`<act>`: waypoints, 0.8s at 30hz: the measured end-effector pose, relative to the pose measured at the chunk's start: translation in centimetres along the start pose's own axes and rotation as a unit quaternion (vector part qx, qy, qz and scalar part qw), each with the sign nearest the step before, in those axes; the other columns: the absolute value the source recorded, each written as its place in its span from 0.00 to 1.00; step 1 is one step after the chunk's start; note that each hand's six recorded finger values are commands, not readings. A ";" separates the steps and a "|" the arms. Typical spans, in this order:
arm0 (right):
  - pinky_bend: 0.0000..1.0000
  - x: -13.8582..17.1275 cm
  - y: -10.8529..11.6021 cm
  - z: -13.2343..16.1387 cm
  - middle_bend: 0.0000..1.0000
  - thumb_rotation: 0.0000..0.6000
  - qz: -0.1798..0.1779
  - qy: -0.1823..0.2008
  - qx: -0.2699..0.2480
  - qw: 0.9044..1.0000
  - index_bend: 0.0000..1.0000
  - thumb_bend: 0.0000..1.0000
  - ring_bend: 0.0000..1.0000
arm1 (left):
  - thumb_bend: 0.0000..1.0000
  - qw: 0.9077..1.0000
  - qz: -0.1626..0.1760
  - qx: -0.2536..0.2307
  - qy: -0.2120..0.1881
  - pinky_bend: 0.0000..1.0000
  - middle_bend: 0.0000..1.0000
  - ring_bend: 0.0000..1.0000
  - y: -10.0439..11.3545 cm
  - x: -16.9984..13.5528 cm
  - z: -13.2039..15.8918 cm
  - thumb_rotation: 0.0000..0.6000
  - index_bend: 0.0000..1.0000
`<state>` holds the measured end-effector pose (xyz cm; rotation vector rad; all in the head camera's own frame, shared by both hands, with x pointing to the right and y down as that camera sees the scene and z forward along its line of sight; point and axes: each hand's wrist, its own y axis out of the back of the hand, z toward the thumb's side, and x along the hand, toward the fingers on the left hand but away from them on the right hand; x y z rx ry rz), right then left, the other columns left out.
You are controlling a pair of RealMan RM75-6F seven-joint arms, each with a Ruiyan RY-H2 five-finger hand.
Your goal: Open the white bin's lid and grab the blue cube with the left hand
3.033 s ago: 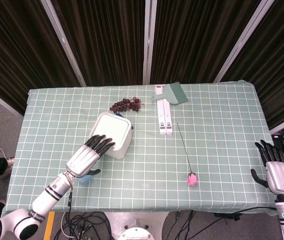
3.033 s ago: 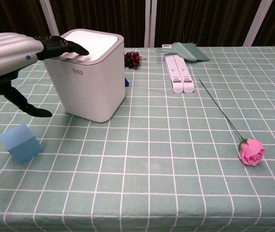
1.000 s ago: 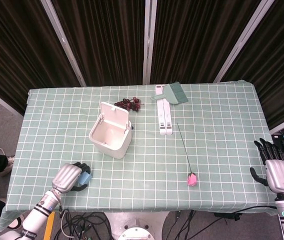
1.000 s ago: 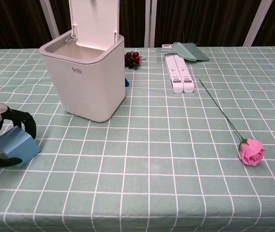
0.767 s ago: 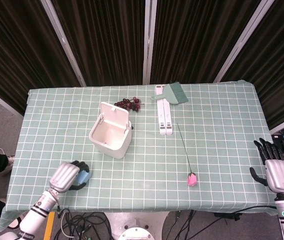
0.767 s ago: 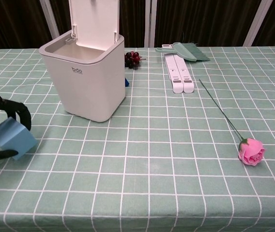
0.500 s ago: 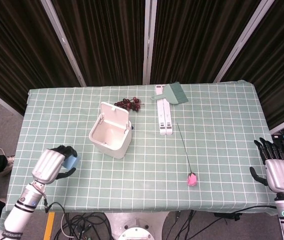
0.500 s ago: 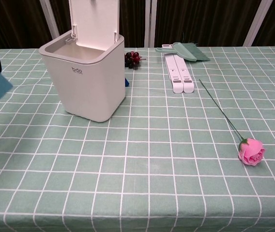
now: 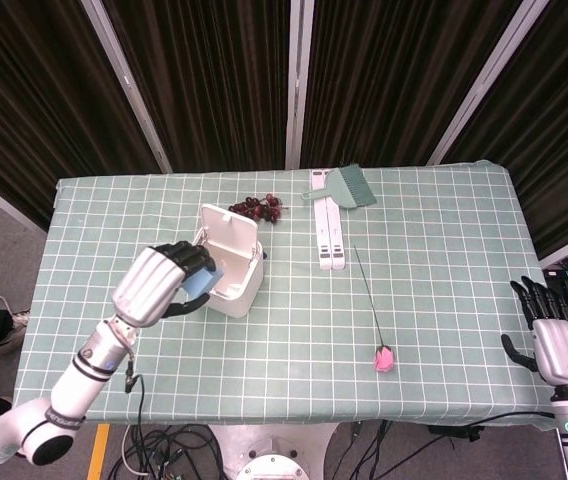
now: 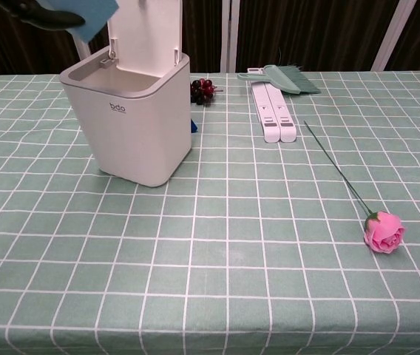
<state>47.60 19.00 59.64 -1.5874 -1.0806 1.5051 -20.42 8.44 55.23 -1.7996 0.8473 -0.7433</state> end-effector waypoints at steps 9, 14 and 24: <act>0.00 0.1 0.0 -0.5 0.00 1.00 0.000 -0.006 -0.003 1.000 0.00 0.28 0.00 | 0.12 1.000 -0.018 -0.020 -0.004 0.20 0.01 0.01 -3.4 2.6 -0.7 1.00 0.08; 0.00 0.0 -0.1 -0.2 0.00 1.00 0.001 -0.002 -0.003 1.000 0.00 0.28 0.00 | 0.08 1.000 0.021 -0.016 -0.004 0.17 0.01 0.00 -2.2 1.6 -1.5 1.00 0.07; 0.00 0.0 0.0 0.5 0.00 1.00 -0.003 0.008 -0.006 1.000 0.00 0.28 0.00 | 0.07 0.990 -0.012 0.018 0.139 0.16 0.05 0.00 -2.1 -11.0 -7.7 1.00 0.07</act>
